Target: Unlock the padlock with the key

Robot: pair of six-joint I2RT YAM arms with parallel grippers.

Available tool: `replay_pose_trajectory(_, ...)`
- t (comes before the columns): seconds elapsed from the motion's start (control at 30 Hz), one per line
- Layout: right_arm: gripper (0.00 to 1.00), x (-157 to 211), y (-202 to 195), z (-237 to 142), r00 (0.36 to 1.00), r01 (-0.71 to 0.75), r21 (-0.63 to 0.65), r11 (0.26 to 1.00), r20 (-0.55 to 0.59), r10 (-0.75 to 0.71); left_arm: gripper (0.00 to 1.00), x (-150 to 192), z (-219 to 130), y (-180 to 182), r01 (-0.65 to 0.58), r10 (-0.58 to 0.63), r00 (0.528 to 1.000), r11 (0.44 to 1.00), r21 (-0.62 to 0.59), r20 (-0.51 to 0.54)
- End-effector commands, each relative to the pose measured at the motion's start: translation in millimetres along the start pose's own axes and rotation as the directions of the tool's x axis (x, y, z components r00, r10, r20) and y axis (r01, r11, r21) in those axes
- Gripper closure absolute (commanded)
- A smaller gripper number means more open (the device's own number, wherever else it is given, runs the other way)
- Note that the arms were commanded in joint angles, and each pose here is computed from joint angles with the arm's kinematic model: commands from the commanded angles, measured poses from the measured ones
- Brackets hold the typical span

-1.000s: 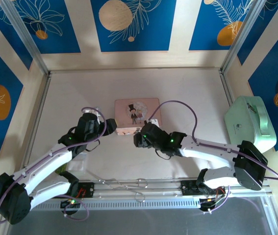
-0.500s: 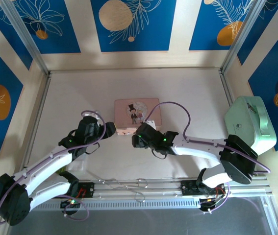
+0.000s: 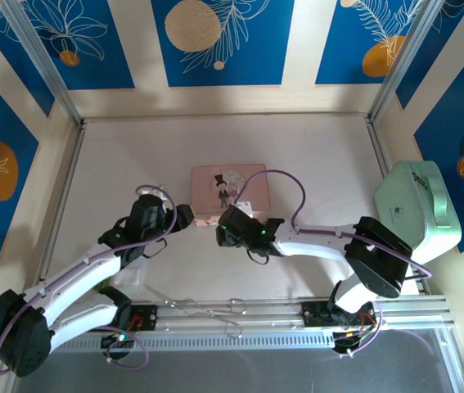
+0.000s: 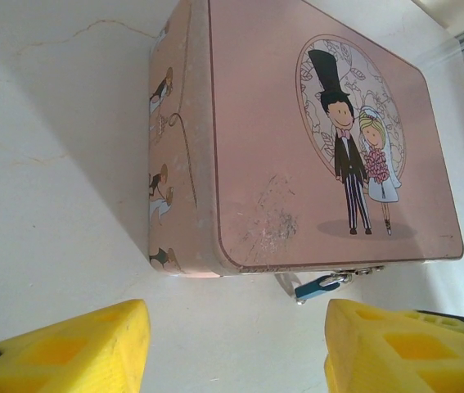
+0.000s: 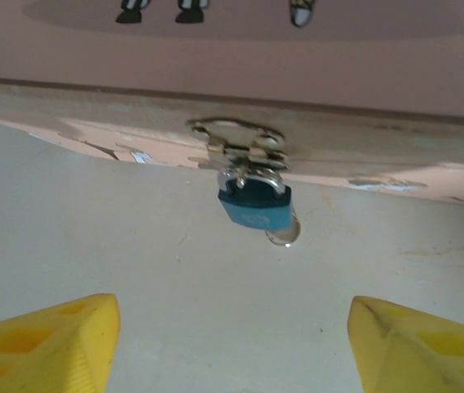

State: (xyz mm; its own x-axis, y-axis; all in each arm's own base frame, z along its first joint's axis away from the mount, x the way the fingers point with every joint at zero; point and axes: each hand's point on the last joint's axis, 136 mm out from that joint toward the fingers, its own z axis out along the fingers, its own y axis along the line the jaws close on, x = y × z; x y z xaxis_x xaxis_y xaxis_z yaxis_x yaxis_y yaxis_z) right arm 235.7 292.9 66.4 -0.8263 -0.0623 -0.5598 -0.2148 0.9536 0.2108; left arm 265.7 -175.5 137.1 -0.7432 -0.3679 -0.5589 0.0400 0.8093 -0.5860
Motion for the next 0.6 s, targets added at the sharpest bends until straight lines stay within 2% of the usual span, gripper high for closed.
replay_pose_trajectory(0.0,0.28,-12.9,4.8,1.3,0.999,0.025,0.019,1.0,0.035,-0.026,0.42,3.6,1.9,-2.1,0.014,-0.013,1.0,1.0,0.019,-0.009)
replay_pose_trajectory(0.17,0.29,-17.0,-3.7,7.4,0.999,0.012,0.084,0.996,0.049,-0.017,0.43,5.4,2.3,-0.5,0.019,-0.018,1.0,1.0,0.019,-0.011)
replay_pose_trajectory(0.57,0.33,-19.2,-4.6,21.4,1.0,0.011,0.1,0.995,0.022,-0.013,0.44,6.2,3.4,-0.2,0.038,-0.038,0.999,0.999,0.026,-0.008)
